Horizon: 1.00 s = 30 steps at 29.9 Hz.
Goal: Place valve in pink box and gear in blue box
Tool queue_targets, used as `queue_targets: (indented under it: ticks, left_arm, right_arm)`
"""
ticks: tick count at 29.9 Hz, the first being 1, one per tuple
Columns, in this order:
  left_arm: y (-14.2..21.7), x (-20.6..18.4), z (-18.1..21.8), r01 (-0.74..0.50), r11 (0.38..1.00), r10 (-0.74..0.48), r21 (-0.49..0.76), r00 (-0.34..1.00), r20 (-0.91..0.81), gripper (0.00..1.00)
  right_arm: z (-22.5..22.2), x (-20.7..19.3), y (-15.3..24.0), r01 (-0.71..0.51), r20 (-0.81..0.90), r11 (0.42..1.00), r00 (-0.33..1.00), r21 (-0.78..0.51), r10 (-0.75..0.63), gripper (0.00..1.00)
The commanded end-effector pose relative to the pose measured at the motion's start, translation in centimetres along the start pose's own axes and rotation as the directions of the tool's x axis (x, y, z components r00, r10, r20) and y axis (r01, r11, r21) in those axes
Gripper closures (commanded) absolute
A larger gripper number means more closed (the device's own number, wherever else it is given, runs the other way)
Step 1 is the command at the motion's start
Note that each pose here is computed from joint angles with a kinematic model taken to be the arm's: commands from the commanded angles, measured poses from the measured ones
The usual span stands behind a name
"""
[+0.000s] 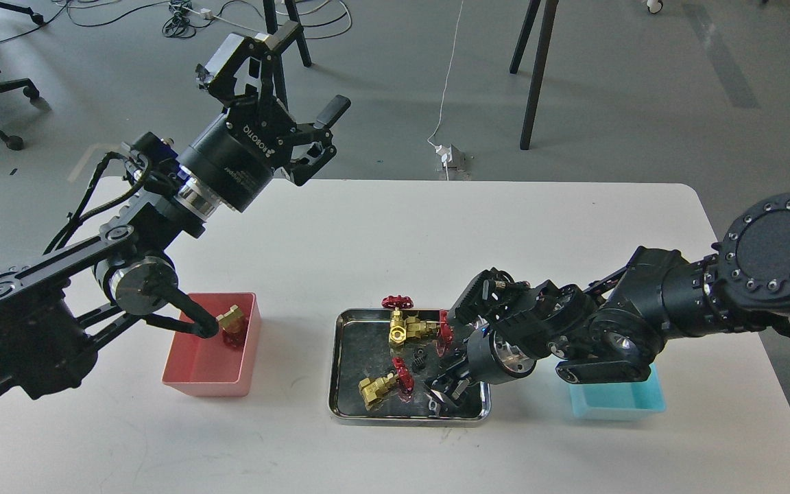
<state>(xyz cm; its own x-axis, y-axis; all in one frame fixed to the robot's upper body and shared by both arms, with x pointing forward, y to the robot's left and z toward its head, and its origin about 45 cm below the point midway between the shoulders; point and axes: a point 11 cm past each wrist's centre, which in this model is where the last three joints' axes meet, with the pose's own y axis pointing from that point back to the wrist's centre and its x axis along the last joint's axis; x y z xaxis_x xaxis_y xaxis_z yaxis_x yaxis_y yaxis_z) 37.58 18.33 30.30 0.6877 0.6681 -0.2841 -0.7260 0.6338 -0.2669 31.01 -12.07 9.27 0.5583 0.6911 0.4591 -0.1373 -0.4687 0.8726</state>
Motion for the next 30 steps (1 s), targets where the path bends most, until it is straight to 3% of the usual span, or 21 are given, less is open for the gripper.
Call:
queue_targets:
  ticks: [1,30]
  left_arm:
    - [0.0,0.1,0.0,-0.003,1.000,0.003,0.001,1.000,0.001,0.01]
    - [0.0,-0.1,-0.5,-0.002,1.000,0.002,0.002,1.000,-0.012,0.01]
  right_arm:
    - [0.0,0.0,0.0,0.000,0.000,1.000,1.000,0.001,0.000,0.58]
    - [-0.1,1.0,0.8,0.000,-0.020,1.000,1.000,-0.002,0.000,0.80]
